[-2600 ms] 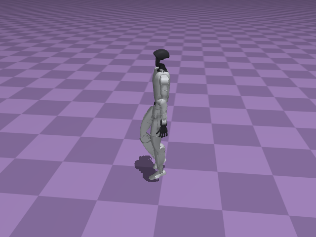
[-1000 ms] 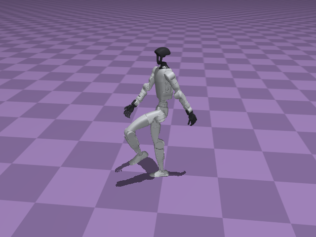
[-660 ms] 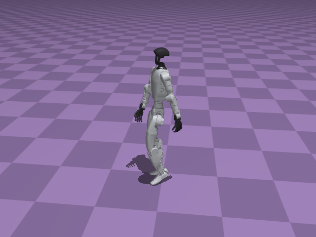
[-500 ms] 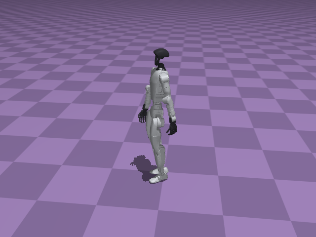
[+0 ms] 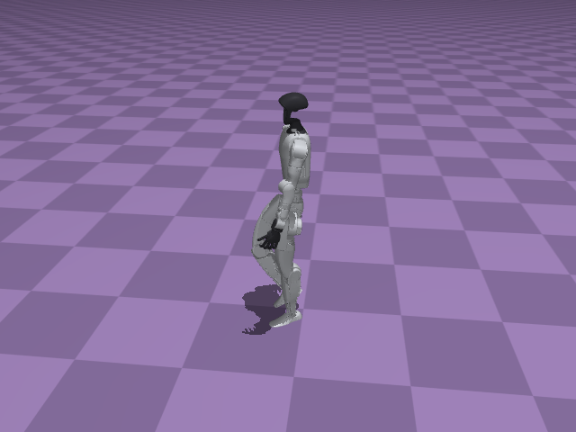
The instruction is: Upper body actions
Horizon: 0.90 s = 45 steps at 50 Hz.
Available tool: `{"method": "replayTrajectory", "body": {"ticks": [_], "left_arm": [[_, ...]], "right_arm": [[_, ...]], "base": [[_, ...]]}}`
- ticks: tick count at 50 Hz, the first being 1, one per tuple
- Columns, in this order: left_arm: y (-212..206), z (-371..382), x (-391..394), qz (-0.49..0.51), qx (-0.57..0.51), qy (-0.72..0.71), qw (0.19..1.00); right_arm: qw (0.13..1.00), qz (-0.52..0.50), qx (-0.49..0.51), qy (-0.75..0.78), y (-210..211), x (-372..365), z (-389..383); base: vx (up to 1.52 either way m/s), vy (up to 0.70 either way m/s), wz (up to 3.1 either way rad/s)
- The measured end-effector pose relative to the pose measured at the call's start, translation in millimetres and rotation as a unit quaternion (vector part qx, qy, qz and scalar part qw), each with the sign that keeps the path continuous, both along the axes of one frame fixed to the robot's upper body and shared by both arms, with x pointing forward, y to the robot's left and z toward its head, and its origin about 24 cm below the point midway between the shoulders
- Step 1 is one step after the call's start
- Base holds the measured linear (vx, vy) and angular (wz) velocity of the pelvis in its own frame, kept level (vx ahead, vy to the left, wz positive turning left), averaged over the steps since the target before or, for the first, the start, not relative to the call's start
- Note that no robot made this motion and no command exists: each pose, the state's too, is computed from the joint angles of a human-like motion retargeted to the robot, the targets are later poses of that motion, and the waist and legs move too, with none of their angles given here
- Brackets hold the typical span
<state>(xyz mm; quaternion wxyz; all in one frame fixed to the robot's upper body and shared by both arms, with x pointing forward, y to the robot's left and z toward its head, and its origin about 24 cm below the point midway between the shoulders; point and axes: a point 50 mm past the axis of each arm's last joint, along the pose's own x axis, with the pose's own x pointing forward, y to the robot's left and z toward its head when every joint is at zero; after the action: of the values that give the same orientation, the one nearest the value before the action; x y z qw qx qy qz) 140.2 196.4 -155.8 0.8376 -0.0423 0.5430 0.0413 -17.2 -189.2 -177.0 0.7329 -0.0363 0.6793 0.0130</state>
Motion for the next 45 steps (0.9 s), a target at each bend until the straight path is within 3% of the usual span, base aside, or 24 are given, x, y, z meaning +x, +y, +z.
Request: {"method": "replayTrajectory", "body": {"ticks": [7,16,30,45], "left_arm": [[-18,58,117,-0.033,-0.017,-0.184,0.982],[-18,102,164,-0.051,-0.012,-0.314,0.948],[-16,21,52,-0.103,0.009,-0.122,0.987],[2,-11,-41,-0.065,0.022,0.026,0.997]], "right_arm": [[0.995,-0.032,-0.025,0.090,-9,-57,8],[0.986,-0.069,-0.076,0.135,-27,-86,17],[0.997,-0.042,-0.022,0.058,-7,-36,5],[0.999,-0.028,-0.030,0.014,-13,-3,2]], "base": [[-0.06,0.04,0.61],[0.02,0.01,0.24],[0.05,-0.09,-0.31],[-0.07,-0.19,-0.25]]}}
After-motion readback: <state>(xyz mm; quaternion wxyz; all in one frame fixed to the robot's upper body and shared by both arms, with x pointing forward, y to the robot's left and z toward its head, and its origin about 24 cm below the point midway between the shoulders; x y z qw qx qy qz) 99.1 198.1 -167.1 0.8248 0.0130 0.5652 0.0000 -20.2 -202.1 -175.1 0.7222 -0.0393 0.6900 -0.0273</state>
